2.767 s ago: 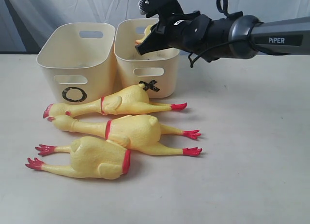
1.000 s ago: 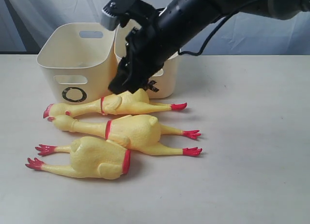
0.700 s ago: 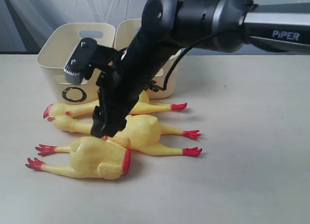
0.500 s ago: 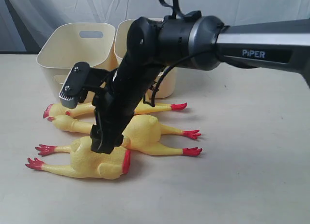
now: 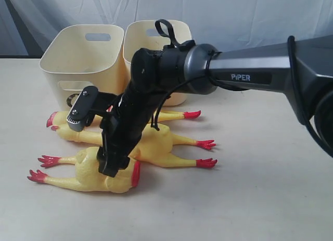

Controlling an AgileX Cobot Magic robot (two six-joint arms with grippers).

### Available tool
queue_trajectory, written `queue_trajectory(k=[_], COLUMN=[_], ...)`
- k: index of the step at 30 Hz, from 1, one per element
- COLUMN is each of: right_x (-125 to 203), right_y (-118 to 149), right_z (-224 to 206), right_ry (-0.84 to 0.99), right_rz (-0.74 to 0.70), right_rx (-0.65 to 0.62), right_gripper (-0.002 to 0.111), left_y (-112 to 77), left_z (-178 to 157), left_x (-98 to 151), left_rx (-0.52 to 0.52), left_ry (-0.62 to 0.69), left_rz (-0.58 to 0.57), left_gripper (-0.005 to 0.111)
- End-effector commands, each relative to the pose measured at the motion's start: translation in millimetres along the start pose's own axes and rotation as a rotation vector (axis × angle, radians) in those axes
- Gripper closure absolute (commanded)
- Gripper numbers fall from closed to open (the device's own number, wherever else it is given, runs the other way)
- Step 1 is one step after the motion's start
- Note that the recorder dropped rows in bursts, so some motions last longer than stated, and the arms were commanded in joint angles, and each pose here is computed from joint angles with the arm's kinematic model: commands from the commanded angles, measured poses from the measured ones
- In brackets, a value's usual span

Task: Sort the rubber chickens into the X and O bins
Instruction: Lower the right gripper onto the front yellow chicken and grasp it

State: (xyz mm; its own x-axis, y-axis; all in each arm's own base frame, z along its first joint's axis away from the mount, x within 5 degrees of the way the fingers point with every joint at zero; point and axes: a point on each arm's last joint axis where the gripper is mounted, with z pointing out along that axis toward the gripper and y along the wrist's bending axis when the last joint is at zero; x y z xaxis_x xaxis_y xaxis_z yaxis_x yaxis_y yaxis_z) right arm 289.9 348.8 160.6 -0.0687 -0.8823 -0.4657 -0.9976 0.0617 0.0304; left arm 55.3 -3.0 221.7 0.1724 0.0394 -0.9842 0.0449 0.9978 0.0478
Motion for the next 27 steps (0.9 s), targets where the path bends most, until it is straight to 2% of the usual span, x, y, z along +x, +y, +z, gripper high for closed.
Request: queue_trajectory(k=[1,10,12,21,27], right_x=[-0.1,1.1,1.7,6.2,7.3], right_y=[-0.5,0.4,1.4,7.7,10.6], right_z=[5.8,7.6,7.6,7.0,6.6], right_ry=[-0.003,0.005,0.012,0.062,0.075], right_rz=[0.012,0.018,0.018,0.016,0.022], right_rx=[-0.002,-0.017,-0.027,-0.096,-0.129], right_gripper=[0.042,0.044,0.051,0.107,0.109], left_y=[0.1,0.1,0.1,0.1,0.1], left_z=[-0.4,-0.4,-0.4,-0.4,-0.4], left_x=[0.2,0.2,0.2,0.2,0.2], left_rx=[-0.002,-0.002,-0.002,-0.002,-0.002], left_ry=[-0.007,-0.007,-0.007,-0.007,-0.007], left_rz=[-0.017,-0.017,-0.017,-0.017,-0.017], left_gripper=[0.107,0.107,0.107,0.107,0.107])
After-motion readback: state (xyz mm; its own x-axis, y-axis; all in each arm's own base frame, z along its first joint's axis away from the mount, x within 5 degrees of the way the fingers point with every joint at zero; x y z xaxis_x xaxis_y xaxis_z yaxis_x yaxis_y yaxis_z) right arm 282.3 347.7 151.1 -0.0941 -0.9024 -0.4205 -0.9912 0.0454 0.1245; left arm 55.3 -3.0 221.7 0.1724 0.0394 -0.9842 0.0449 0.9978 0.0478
